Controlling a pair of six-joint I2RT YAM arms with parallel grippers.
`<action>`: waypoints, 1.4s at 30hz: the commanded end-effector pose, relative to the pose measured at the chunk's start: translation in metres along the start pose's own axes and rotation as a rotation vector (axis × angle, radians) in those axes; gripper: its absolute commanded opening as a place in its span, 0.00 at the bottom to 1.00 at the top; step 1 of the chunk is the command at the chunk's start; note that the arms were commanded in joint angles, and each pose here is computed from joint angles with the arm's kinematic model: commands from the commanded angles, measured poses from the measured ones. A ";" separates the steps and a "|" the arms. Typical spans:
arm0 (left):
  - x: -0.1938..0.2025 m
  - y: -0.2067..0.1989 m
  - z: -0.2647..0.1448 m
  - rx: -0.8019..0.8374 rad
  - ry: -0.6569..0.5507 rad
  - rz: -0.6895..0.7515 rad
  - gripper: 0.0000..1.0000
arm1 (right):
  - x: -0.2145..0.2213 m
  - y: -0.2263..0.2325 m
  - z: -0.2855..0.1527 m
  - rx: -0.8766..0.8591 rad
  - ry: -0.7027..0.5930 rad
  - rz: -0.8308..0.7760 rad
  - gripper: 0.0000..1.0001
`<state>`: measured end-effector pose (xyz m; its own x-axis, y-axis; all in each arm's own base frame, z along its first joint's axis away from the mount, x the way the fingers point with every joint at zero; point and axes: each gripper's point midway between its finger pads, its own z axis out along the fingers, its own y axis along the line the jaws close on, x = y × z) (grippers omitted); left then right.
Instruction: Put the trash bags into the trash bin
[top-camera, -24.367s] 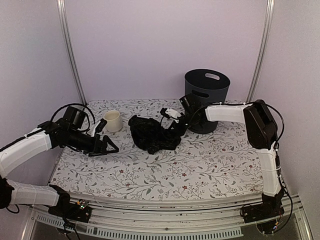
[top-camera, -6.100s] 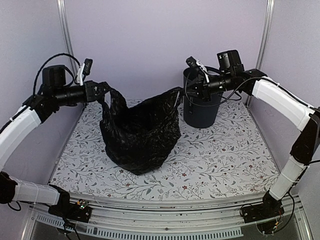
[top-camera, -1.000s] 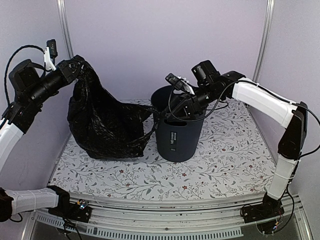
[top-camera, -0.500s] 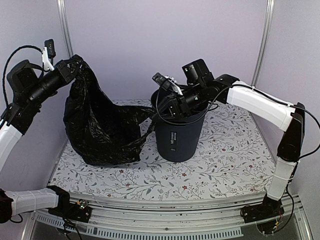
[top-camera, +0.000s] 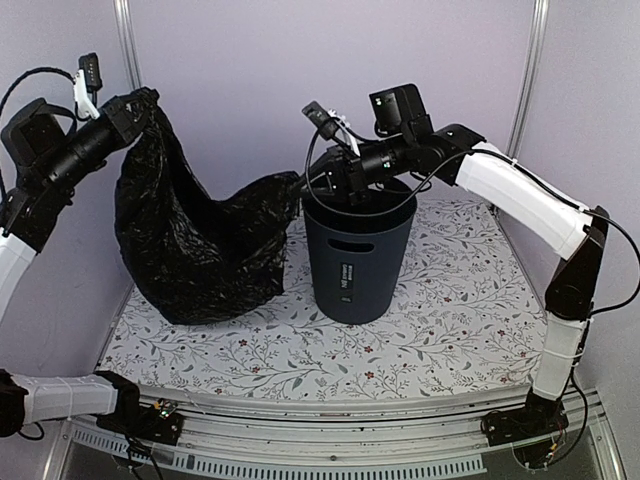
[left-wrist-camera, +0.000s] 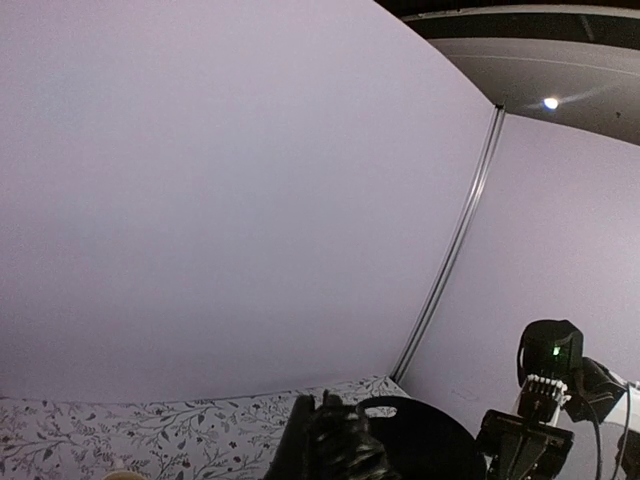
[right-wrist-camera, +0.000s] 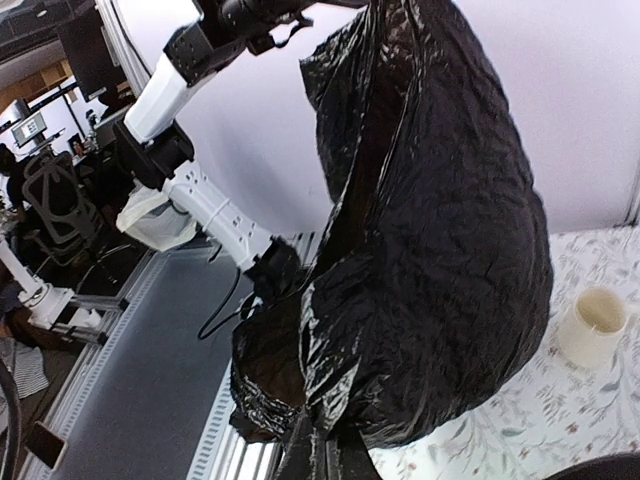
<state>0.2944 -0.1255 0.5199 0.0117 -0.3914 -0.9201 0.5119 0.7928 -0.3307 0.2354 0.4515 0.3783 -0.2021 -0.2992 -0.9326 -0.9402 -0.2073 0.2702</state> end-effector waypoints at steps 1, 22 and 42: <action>-0.057 -0.024 0.006 0.058 -0.111 0.093 0.00 | -0.052 -0.016 -0.016 0.111 -0.085 -0.141 0.02; -0.203 -0.116 0.008 0.395 -0.585 0.102 0.00 | -0.199 0.011 -0.157 0.482 -0.380 -0.558 0.02; -0.153 -0.207 0.069 0.643 -0.573 -0.028 0.00 | -0.252 0.124 -0.284 1.024 -0.519 -0.807 0.02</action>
<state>0.2574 -0.2469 0.7390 0.3320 -0.7012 -0.6310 0.8904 0.4537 -0.0358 0.2437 0.2557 0.7084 0.5911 0.0565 -0.8046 -0.6698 0.5903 -0.4505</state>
